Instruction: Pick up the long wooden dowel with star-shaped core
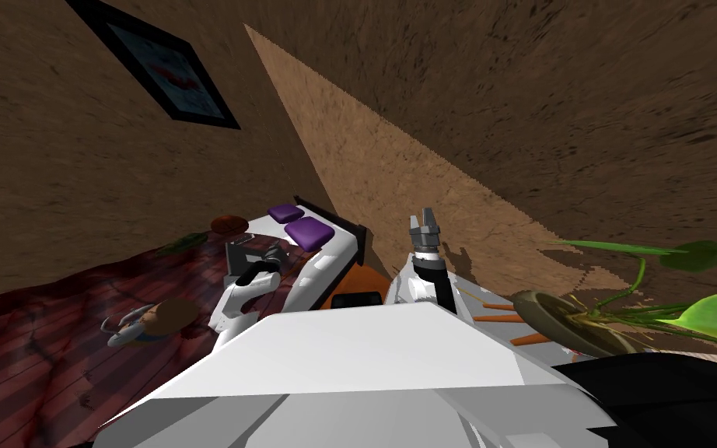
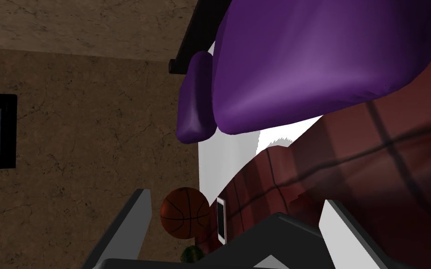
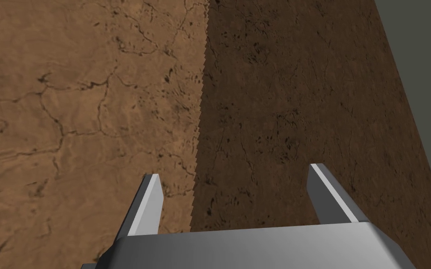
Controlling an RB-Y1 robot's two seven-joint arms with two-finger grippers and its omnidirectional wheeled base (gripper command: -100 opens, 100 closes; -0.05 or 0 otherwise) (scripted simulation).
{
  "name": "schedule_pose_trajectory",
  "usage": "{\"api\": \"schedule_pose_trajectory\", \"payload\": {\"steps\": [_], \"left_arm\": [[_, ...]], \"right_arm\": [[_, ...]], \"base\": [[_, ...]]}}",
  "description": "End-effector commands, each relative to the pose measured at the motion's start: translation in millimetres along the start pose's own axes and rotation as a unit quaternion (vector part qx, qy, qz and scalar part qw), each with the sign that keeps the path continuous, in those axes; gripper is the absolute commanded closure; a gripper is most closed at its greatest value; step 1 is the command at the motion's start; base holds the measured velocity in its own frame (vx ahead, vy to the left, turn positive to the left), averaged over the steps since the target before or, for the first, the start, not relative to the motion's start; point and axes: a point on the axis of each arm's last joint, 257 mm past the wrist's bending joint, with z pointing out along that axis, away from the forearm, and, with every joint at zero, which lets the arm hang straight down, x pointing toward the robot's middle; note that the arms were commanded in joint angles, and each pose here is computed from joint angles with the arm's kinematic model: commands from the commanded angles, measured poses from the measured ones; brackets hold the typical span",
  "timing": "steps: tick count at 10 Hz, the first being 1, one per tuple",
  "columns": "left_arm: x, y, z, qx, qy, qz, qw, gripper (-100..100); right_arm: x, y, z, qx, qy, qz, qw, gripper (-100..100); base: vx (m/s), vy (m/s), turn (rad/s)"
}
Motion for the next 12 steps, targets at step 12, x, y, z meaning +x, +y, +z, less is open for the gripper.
{"api": "schedule_pose_trajectory", "payload": {"steps": [12], "left_arm": [[-119.0, 115, -7.9, -0.195, -0.134, -0.055, 0.97, -100]], "right_arm": [[0, 0, 0.0, 0.0, 0.0, 0.0, 1.0, 0]], "base": [[0.022, 0.013, -0.071]]}}
